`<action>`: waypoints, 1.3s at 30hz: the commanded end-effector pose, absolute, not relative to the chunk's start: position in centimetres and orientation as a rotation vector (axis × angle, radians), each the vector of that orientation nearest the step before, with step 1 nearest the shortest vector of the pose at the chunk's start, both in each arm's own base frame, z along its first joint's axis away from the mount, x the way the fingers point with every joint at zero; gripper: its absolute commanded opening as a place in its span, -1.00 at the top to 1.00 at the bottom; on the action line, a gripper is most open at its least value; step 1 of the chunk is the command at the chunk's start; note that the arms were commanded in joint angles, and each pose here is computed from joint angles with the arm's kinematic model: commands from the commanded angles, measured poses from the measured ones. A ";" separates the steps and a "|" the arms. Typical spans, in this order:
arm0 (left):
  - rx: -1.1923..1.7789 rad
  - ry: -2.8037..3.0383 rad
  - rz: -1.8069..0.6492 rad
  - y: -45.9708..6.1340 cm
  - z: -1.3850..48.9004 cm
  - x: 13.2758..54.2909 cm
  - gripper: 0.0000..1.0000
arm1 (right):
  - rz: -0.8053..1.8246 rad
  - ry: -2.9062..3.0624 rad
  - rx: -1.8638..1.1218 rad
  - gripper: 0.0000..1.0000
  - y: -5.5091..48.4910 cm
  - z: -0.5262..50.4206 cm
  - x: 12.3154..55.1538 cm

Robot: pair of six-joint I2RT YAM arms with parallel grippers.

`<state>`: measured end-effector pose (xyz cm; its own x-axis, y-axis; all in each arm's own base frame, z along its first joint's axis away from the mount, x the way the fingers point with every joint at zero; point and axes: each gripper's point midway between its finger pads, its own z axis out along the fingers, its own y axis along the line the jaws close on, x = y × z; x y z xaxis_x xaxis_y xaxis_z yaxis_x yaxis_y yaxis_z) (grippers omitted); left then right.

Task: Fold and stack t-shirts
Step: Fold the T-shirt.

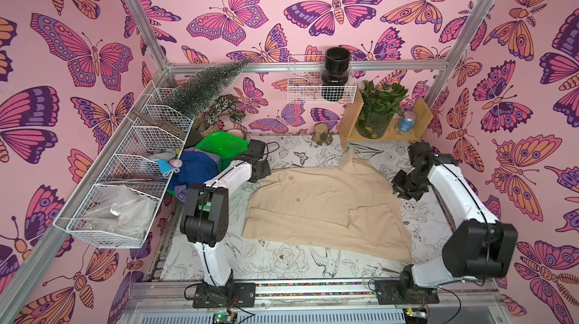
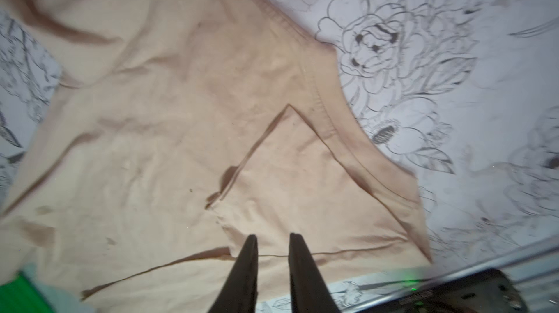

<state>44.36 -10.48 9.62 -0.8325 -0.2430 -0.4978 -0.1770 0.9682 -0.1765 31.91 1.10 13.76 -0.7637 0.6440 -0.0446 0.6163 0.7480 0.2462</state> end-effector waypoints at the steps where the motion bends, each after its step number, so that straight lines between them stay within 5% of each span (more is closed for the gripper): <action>1: -0.293 2.588 -0.141 -10.7 10.0 41.9 1.00 | 0.753 2.755 1.046 0.56 3.1 12.6 37.3; 13: -0.284 2.626 -0.128 -10.1 10.6 35.4 1.00 | 1.002 2.758 0.927 0.38 3.1 8.1 49.5; 21: -0.309 2.621 -0.117 -9.1 11.5 32.8 1.00 | 1.026 2.758 0.923 0.17 2.9 4.5 52.2; 39: -0.303 2.661 -0.085 -8.8 12.0 30.7 1.00 | 1.265 2.651 0.932 0.17 8.0 0.7 56.5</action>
<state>31.67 -9.40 12.09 -0.8649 -0.2257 -0.4483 -0.1810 0.9734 -0.1407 56.54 6.02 3.41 -0.8185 0.5514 0.1615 0.4673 0.4752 0.7456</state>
